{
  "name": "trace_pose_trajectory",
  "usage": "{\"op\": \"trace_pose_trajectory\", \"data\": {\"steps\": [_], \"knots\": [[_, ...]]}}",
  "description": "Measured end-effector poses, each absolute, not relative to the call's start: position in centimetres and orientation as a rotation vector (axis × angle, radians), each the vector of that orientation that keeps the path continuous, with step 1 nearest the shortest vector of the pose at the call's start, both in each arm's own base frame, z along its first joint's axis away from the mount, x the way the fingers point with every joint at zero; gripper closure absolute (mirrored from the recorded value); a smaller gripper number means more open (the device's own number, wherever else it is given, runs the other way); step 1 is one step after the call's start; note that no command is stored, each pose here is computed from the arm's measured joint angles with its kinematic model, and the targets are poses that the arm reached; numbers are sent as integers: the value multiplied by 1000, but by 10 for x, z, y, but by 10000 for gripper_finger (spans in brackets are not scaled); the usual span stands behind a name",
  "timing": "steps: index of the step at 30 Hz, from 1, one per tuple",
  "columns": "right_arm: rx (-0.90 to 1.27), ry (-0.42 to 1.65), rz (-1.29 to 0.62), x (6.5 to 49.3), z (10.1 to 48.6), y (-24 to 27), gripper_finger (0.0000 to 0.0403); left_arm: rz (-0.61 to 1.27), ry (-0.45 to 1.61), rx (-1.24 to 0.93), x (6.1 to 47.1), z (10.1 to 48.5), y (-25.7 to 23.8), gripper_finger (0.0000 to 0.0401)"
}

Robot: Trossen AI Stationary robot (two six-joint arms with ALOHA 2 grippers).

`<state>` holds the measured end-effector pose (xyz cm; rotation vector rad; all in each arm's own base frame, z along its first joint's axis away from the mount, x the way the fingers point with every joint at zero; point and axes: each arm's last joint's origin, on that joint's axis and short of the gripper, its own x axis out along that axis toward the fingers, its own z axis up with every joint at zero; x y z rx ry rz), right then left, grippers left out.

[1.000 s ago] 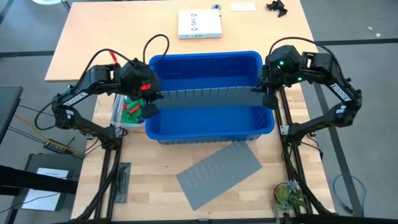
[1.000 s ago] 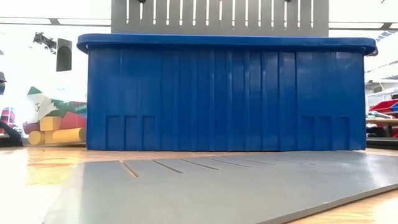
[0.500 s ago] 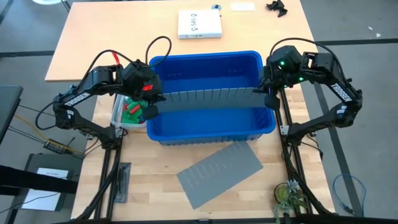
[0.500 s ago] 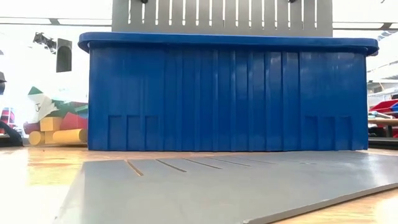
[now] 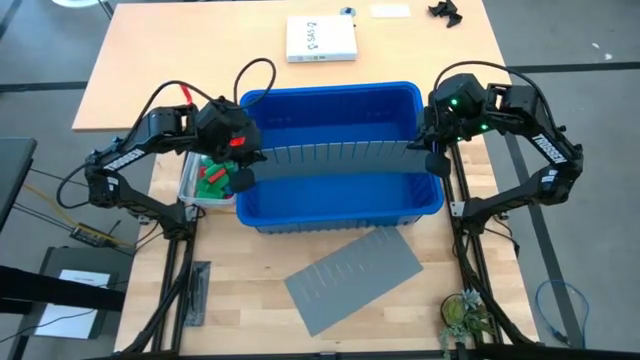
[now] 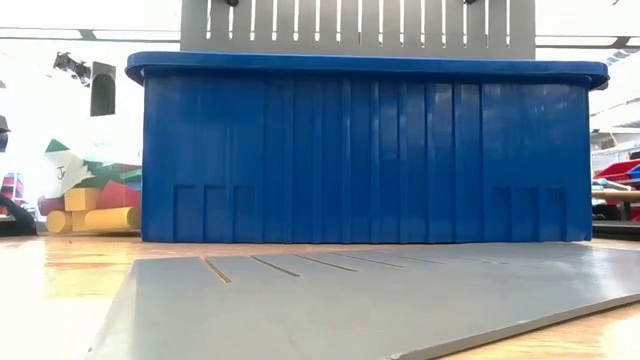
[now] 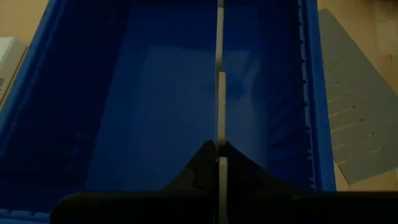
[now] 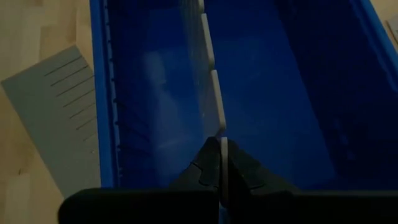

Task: Sort blocks
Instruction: Assemble the blue bin using bin divider

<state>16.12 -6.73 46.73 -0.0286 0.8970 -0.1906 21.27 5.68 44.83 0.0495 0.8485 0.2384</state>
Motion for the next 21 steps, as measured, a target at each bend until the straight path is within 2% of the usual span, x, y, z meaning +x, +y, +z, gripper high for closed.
{"op": "trace_pose_trajectory", "data": {"steps": [4, 21], "knots": [[-26, 900, -187, 161, 467, -67, 403, 192, 844, 19, 213, 448, 55, 380], [-26, 906, -189, 160, 467, -67, 403, 212, 827, -36, 215, 448, 56, 380]]}}
